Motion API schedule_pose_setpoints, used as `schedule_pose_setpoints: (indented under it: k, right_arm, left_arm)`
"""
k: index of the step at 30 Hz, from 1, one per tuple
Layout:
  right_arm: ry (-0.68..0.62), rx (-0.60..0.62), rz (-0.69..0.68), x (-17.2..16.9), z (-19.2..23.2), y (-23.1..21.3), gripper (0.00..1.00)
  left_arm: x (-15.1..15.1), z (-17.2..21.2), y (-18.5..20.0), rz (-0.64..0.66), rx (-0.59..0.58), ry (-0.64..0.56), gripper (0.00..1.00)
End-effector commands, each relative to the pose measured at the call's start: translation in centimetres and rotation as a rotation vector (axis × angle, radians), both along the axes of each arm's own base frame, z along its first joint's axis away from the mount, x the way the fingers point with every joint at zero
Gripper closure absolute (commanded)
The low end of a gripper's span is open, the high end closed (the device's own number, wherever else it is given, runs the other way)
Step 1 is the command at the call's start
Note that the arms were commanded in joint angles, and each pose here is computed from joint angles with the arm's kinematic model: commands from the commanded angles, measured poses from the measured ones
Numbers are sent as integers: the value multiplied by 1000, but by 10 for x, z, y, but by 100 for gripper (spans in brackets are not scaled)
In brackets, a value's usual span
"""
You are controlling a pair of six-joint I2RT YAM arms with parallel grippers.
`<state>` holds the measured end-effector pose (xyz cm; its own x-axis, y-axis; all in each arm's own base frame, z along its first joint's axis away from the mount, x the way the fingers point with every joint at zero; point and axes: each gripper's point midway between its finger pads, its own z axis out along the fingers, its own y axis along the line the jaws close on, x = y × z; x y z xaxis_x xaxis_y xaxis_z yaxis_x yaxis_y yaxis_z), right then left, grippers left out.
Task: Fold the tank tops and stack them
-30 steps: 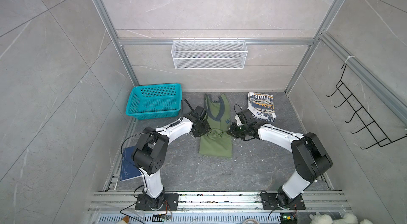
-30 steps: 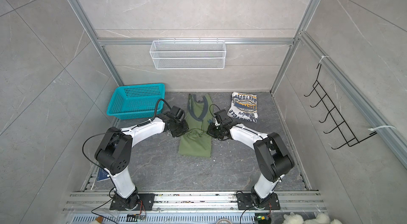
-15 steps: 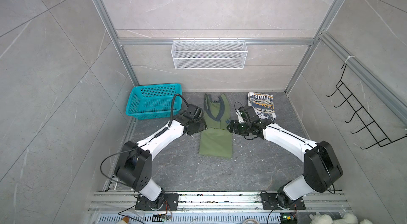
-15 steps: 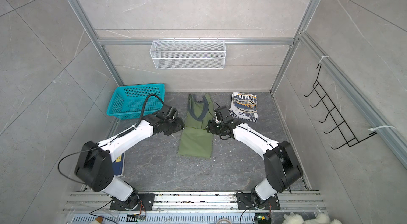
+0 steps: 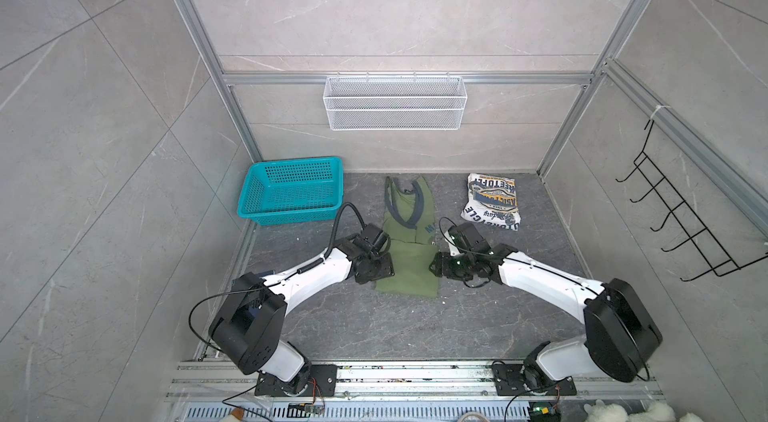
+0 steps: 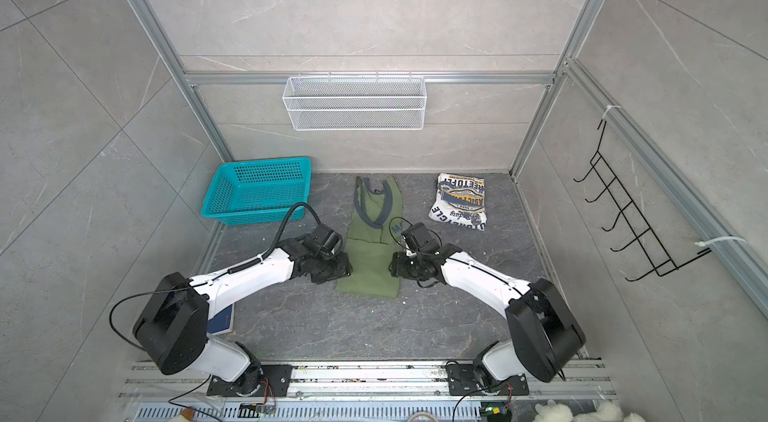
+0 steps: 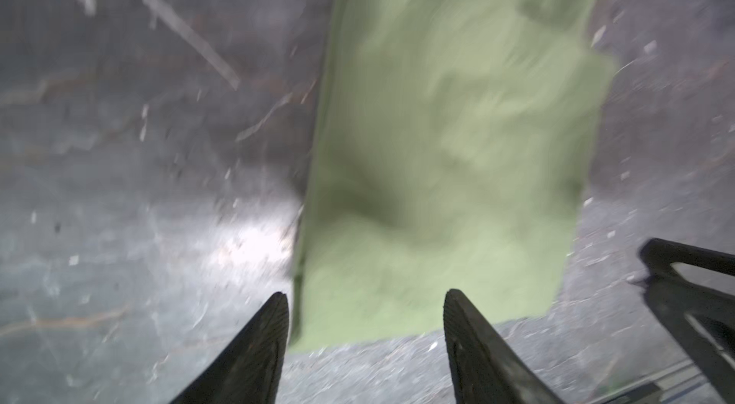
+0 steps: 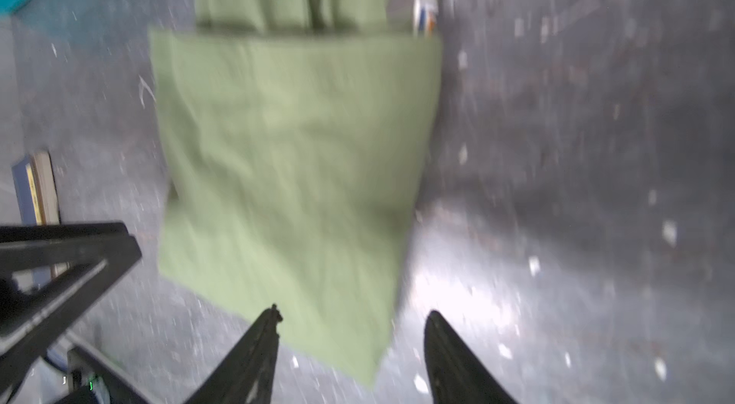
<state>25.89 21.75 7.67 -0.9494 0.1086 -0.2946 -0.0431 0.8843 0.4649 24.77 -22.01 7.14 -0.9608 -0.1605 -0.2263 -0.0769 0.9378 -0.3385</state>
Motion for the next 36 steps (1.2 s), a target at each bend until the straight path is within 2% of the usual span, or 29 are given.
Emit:
schedule_pose_setpoints:
  k: [1,4,7,10,15,19,22,30,36]
  right_arm:
    - [65,119,-65,-24,-5,2,39]
    - [72,163,-93,-35,-12,1,38]
    - [49,173,-80,-34,-11,2,39]
    - [3,115,-68,-16,-3,0,39]
    - [-43,102,-68,38,11,1,40]
    - [-46,103,-73,80,8,5,42]
    - [-38,77,-87,99,0,2,44]
    - [-15,-2,-108,112,-20,-5,48]
    - [11,7,-86,117,-35,3,54]
  left_arm:
    - [-12,12,7,42,-50,-23,33]
    - [-21,3,9,36,-80,-16,33]
    - [-18,1,6,24,-97,-32,33]
    - [7,12,2,10,-107,-51,33]
    - [66,32,-15,-29,-120,-112,33]
    - [104,24,-12,-5,-66,-100,33]
    - [121,16,-12,-2,-40,-85,33]
    - [135,3,-25,-21,-53,-61,39]
    - [137,-8,-26,-21,-46,-43,53]
